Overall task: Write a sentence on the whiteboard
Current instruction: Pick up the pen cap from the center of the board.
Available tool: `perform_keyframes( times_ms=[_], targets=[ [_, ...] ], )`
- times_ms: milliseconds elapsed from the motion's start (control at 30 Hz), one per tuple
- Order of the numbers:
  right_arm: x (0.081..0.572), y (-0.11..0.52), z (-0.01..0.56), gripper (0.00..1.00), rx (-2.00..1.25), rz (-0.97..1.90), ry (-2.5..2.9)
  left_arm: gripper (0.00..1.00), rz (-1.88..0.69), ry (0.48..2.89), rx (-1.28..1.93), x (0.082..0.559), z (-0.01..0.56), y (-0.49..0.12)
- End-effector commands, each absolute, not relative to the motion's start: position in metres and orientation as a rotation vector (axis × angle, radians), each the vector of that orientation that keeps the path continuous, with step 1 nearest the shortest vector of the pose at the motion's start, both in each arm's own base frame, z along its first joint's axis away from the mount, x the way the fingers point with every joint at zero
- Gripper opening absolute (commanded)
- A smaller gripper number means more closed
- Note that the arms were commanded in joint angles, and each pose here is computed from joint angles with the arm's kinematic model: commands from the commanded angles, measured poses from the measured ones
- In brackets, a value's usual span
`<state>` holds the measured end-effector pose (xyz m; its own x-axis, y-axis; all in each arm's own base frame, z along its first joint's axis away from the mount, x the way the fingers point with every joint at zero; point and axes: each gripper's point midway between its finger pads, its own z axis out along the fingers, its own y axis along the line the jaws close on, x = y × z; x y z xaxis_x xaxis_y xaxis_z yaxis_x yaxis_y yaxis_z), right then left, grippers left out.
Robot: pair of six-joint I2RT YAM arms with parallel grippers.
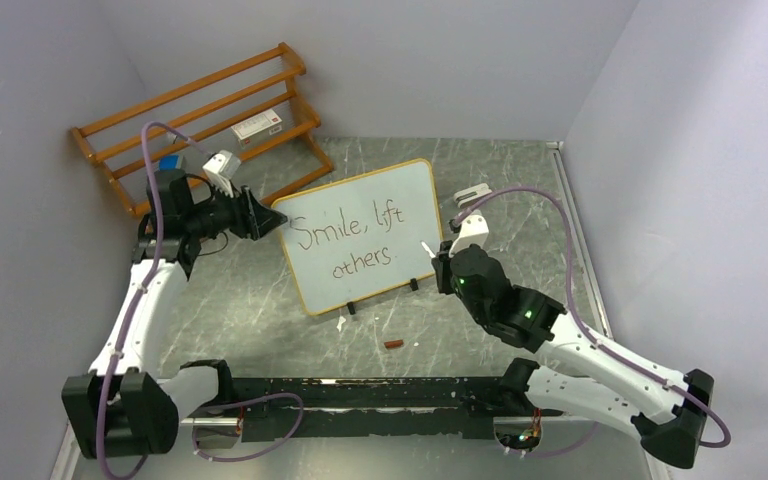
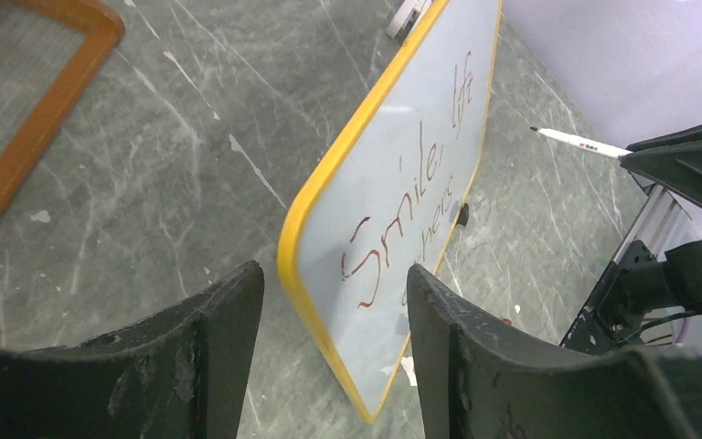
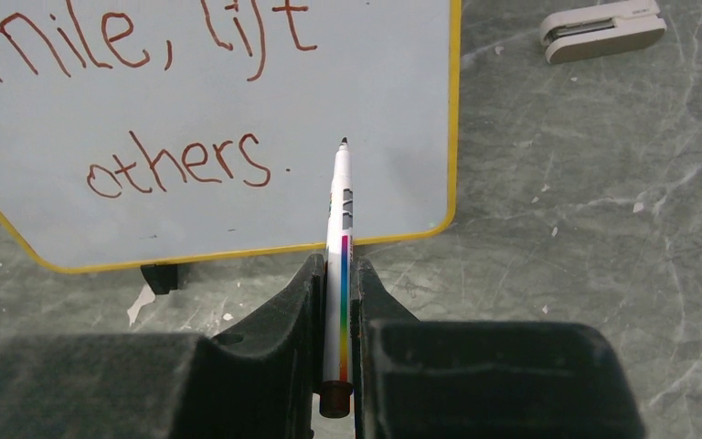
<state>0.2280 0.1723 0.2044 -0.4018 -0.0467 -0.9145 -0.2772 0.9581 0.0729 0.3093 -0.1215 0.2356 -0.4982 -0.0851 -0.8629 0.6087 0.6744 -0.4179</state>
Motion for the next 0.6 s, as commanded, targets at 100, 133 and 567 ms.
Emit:
perform_keyframes(
  times_ms=[100, 133, 567],
  targets=[
    [0.229, 0.163, 0.225, 0.0, -0.185, 0.263, 1.925, 0.63, -0.764, 1.883, 0.44, 0.287, 0.265, -0.126],
    [0.229, 0.163, 0.226, 0.0, -0.183, 0.264, 1.922, 0.63, -0.754, 1.888, 0.456, 0.283, 0.265, -0.13],
    [0.223, 0.149, 0.233, 0.0, -0.118, 0.285, 1.89, 0.6, -0.762, 1.921, 0.685, 0.224, 0.253, -0.194]
  ],
)
